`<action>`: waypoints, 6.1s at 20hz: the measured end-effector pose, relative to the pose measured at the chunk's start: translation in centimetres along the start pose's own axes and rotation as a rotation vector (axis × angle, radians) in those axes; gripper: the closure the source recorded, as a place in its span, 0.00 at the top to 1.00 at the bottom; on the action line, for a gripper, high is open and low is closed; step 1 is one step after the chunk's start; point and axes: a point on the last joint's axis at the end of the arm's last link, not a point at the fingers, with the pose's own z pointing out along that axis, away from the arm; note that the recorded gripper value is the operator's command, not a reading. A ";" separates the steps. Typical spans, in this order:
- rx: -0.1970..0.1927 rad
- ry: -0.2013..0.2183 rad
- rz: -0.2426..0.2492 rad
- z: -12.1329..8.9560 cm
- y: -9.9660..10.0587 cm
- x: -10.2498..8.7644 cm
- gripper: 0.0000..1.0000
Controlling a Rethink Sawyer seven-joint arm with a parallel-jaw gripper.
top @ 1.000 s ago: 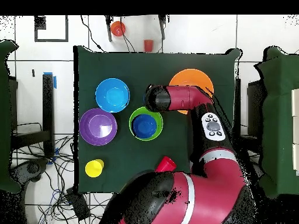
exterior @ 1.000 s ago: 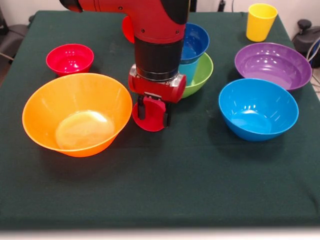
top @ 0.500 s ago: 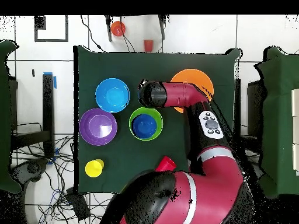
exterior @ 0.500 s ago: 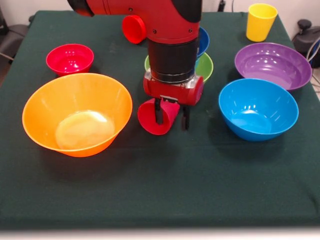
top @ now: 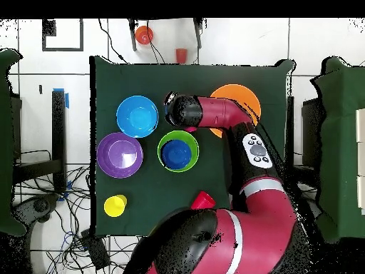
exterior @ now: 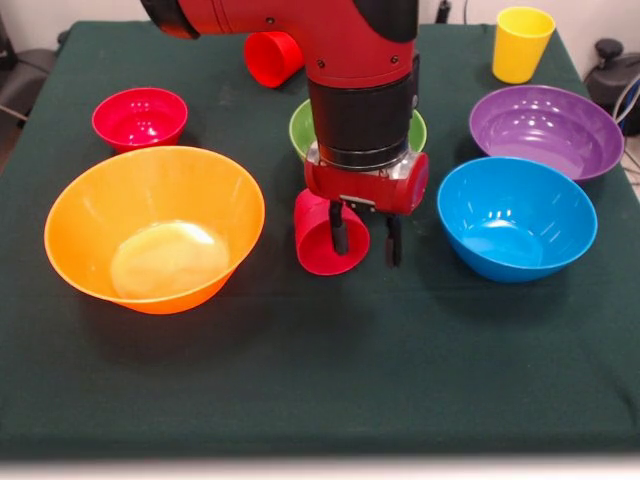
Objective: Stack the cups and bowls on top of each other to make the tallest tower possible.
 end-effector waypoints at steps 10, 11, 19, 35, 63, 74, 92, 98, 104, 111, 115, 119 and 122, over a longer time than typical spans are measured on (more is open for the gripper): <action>-0.005 -0.008 0.005 -0.2 0.2 -0.5 1.00; -0.005 -0.008 0.004 -0.1 0.2 -0.5 0.00; -0.001 -0.008 -0.002 -0.1 0.4 -0.3 0.00; 0.001 -0.030 -0.018 -0.1 1.0 -0.9 1.00; 0.039 -0.130 -0.145 -8.9 8.2 -3.6 1.00; 0.059 -0.176 -0.189 -11.0 10.3 -3.4 1.00; 0.126 -0.185 -0.168 -7.5 5.3 -3.6 1.00; 0.122 -0.161 -0.156 -5.8 4.5 -3.1 1.00; 0.089 -0.147 -0.123 -5.8 4.4 -3.5 1.00; 0.058 -0.144 -0.100 -6.1 4.5 -3.9 1.00; 0.055 -0.144 -0.101 -5.9 4.5 -3.7 1.00; 0.051 -0.150 -0.103 -5.8 4.5 -3.5 1.00; 0.043 -0.162 -0.106 -5.7 4.6 -3.5 1.00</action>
